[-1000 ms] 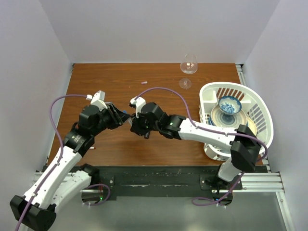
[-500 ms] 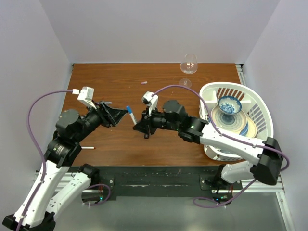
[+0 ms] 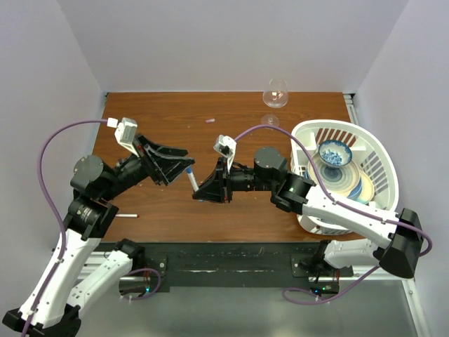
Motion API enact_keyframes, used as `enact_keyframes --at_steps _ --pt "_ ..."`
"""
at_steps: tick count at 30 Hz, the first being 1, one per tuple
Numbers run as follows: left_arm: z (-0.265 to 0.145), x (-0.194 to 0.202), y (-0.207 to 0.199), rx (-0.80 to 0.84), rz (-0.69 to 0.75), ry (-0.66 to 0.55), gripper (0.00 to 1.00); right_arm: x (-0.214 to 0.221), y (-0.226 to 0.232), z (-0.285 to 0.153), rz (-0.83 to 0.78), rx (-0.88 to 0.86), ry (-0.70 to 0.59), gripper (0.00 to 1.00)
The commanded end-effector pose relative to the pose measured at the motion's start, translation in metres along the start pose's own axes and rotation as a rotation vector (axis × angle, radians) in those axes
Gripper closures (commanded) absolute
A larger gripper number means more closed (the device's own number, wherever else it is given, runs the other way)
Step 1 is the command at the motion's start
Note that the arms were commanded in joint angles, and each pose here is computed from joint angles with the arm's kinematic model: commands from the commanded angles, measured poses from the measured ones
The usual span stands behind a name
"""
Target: Insert the pens into the pen caps
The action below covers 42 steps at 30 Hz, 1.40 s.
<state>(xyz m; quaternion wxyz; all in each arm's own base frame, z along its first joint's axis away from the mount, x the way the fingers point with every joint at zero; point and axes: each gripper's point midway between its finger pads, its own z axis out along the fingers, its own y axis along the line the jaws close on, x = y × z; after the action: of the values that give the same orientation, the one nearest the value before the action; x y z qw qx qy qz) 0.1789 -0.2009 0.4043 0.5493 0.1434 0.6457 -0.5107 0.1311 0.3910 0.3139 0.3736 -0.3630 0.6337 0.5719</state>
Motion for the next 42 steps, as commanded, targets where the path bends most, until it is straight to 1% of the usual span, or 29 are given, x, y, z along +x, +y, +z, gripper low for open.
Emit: enact_keyframes --at_steps 1,11,14,16,17,20,21,22,24,25,26,28,31,33,36,39,42 --pt "0.003 -0.004 -0.013 0.075 0.005 -0.010 0.46 -0.019 0.020 -0.006 -0.014 -0.069 -0.059 1.00" --pt "0.000 0.003 -0.009 0.064 -0.025 -0.008 0.51 -0.027 0.023 -0.007 -0.006 -0.069 -0.086 1.00" --pt "0.001 0.006 -0.004 0.044 -0.044 -0.005 0.54 -0.029 0.024 -0.007 0.002 -0.067 -0.093 1.00" --pt "0.000 0.008 -0.003 0.044 -0.052 -0.007 0.58 -0.029 0.024 -0.007 0.004 -0.069 -0.092 1.00" --pt "0.001 0.009 -0.004 0.048 -0.065 -0.004 0.61 -0.028 0.024 -0.007 0.007 -0.070 -0.088 1.00" --pt "0.001 0.013 -0.008 0.085 -0.085 0.009 0.81 -0.028 0.024 -0.007 0.006 -0.072 -0.088 1.00" --pt "0.003 0.017 -0.008 0.094 -0.096 0.023 0.97 -0.028 0.024 -0.007 0.006 -0.071 -0.089 1.00" --pt "0.003 0.023 -0.009 0.108 -0.107 0.051 1.00 -0.030 0.025 -0.008 0.001 -0.073 -0.094 1.00" --pt "0.000 0.036 -0.011 0.129 -0.128 0.117 1.00 -0.030 0.021 -0.012 -0.008 -0.040 -0.074 1.00" --pt "-0.004 0.041 -0.017 0.161 -0.126 0.138 1.00 -0.045 0.029 -0.017 -0.040 -0.043 -0.101 1.00" --pt "-0.006 0.048 -0.015 0.159 -0.152 0.151 1.00 -0.052 0.030 -0.021 -0.070 -0.038 -0.112 1.00" --pt "-0.013 0.050 -0.019 0.168 -0.159 0.132 1.00 -0.069 0.036 -0.027 -0.106 -0.027 -0.150 1.00" --pt "-0.013 0.054 -0.019 0.188 -0.226 0.120 1.00 -0.085 0.039 -0.027 -0.141 -0.021 -0.175 1.00" --pt "-0.010 0.063 -0.012 0.167 -0.282 0.140 1.00 -0.079 0.024 -0.019 -0.153 0.031 -0.123 1.00" --pt "-0.009 0.068 -0.001 0.129 -0.282 0.122 1.00 -0.087 0.016 -0.011 -0.185 0.053 -0.120 1.00" --pt "-0.010 0.074 0.001 0.164 -0.309 0.080 1.00 -0.096 0.006 -0.004 -0.192 0.076 -0.125 1.00" --pt "-0.010 0.090 0.005 0.182 -0.358 0.125 1.00 -0.103 -0.007 -0.002 -0.193 0.102 -0.131 1.00"
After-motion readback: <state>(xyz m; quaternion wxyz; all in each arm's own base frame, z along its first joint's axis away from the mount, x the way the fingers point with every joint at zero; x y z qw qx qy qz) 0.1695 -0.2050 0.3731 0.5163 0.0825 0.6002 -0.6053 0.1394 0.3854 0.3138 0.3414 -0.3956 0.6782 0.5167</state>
